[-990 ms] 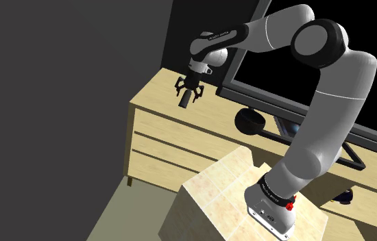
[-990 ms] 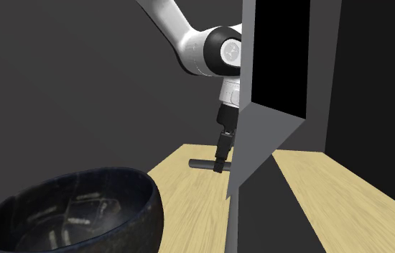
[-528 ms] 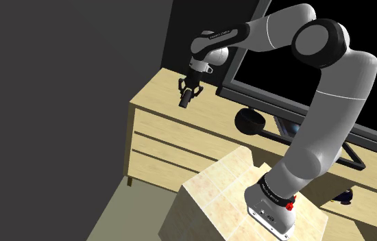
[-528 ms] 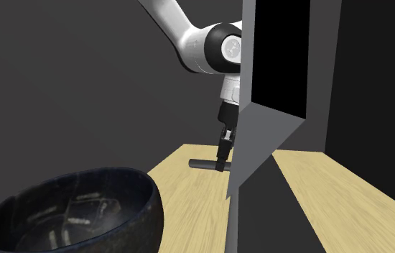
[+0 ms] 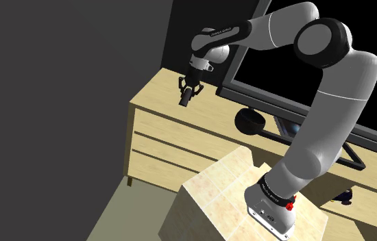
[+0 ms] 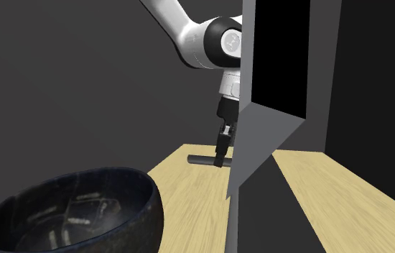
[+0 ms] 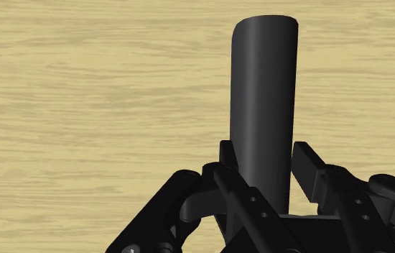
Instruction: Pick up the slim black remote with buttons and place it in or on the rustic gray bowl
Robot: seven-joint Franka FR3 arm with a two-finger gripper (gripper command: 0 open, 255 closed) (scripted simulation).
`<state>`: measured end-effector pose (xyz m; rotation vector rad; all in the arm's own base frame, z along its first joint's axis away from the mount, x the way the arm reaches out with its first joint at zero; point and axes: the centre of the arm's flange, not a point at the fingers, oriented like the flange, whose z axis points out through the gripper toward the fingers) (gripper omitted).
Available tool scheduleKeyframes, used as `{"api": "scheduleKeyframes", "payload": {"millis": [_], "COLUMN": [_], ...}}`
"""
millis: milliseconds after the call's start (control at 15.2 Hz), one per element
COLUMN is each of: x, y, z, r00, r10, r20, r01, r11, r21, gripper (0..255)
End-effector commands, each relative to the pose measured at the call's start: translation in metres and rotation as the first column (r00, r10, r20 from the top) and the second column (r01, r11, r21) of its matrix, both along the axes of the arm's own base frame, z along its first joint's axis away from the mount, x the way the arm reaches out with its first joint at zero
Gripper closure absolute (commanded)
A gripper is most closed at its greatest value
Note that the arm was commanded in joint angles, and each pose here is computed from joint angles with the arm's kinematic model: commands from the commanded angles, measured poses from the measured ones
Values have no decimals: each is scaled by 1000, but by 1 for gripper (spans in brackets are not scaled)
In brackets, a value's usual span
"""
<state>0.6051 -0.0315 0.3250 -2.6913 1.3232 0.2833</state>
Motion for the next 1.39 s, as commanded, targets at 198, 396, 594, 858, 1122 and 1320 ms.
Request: {"api": "scheduleKeyframes", "payload": {"millis": [198,396,594,858,1122,1320], "x": [0,0,0,0,0,0], "y": [0,0,0,0,0,0], "z": [25,41,57,78,99,115], "r00": [1000,1000,1000,1000,1000,1000], "r10": [0,0,0,0,0,0], "r20": [-1,-1,-1,-1,-1,-1], "r01": [0,0,0,0,0,0], "r11": [1000,1000,1000,1000,1000,1000], "r21": [0,0,0,0,0,0], "gripper": [255,255,255,255,255,255]}}
